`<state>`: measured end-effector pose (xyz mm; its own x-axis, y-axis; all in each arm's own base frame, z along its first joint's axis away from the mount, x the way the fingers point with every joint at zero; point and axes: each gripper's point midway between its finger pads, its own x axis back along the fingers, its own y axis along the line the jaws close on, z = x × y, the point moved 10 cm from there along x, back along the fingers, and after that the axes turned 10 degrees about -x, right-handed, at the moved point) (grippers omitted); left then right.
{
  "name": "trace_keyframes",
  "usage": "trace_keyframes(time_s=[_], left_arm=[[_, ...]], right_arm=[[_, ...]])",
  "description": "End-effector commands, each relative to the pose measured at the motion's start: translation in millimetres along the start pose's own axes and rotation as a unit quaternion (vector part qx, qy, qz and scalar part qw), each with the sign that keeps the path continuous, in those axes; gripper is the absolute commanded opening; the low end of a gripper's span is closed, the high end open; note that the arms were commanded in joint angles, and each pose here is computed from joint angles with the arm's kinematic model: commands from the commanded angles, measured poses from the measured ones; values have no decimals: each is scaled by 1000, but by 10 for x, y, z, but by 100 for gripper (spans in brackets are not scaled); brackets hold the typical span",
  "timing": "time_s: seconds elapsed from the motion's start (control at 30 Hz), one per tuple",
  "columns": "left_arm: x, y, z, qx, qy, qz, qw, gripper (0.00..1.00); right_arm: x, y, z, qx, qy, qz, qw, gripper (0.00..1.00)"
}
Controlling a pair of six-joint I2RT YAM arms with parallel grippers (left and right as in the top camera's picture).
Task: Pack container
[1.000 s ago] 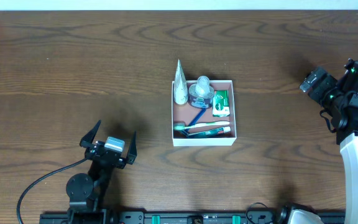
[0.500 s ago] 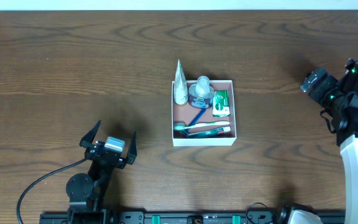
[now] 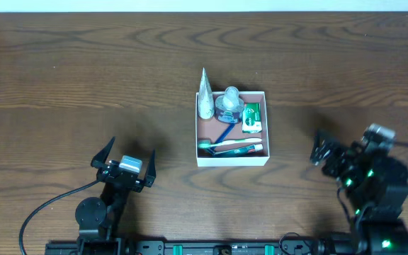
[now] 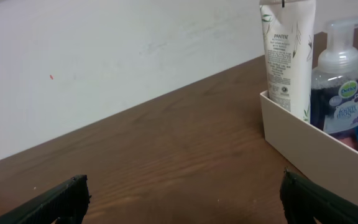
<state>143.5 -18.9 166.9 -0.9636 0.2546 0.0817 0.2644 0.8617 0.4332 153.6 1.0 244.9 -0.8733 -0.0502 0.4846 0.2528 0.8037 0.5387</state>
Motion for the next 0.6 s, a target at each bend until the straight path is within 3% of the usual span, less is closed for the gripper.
trace_keyframes(time_s=[0.0, 0.4, 0.57], left_arm=[[-11, -46, 110, 9, 24, 10, 1000, 98], [-11, -46, 110, 9, 24, 10, 1000, 98], [-11, -46, 110, 9, 24, 10, 1000, 98]], right_arm=[[-15, -131, 207, 7, -4, -9, 1000, 99], [-77, -200, 270, 128, -157, -82, 976, 99], [-148, -218, 335, 139, -184, -117, 966, 99]])
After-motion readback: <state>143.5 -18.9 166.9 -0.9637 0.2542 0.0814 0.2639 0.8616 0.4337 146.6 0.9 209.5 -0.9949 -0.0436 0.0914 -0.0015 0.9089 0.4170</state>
